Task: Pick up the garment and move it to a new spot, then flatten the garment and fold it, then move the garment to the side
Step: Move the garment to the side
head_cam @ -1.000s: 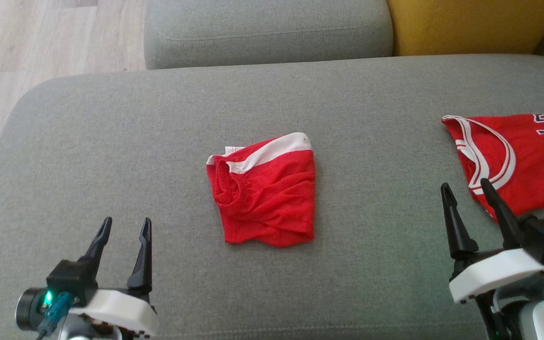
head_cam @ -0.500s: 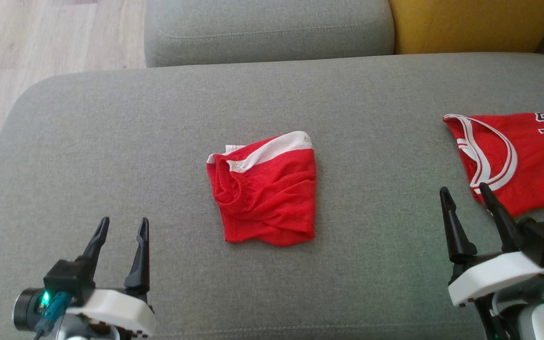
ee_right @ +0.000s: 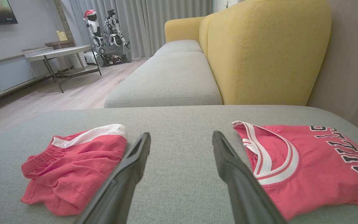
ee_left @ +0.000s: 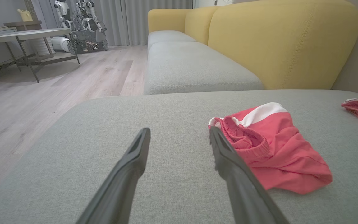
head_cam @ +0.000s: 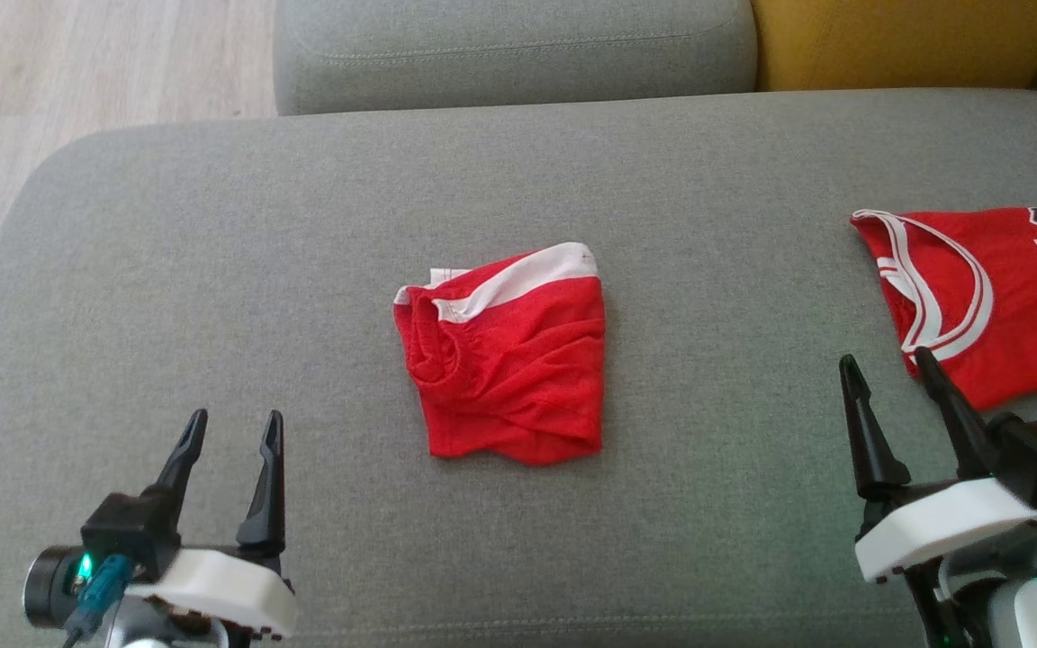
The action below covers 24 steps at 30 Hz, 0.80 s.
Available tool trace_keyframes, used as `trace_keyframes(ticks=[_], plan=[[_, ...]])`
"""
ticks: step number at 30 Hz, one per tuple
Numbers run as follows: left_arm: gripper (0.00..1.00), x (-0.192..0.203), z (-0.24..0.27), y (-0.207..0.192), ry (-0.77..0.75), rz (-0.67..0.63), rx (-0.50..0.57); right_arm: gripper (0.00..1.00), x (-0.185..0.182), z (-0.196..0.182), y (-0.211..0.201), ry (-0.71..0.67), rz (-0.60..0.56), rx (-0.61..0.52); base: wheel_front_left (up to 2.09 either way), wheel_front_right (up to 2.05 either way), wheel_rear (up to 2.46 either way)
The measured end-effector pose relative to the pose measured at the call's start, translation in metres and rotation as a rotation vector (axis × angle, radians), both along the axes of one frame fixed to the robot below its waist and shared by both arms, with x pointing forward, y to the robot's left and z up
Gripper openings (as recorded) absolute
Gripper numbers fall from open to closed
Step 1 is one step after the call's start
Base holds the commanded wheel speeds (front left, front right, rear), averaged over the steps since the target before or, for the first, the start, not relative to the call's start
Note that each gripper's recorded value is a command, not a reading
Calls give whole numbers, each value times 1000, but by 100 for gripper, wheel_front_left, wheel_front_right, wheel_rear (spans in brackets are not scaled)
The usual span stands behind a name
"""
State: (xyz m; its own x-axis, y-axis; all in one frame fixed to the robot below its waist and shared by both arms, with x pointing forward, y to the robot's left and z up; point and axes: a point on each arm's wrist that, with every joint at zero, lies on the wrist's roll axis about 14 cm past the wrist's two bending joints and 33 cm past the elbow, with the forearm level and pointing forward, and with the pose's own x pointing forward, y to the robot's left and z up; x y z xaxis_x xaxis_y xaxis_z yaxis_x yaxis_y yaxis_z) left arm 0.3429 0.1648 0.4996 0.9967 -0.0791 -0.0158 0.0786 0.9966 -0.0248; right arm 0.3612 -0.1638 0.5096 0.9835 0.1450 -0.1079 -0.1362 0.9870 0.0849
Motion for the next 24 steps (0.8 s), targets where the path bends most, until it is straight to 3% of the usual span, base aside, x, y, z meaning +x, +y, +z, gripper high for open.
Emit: trace_keyframes(ticks=[17,24], plan=[[100,-2,2,6,-10,25,-2,100,7,-10,4,32,13,0,0,0,0],[100,6,15,16,-61,46,-6,100,38,-27,39,89,110,22,0,0,0]])
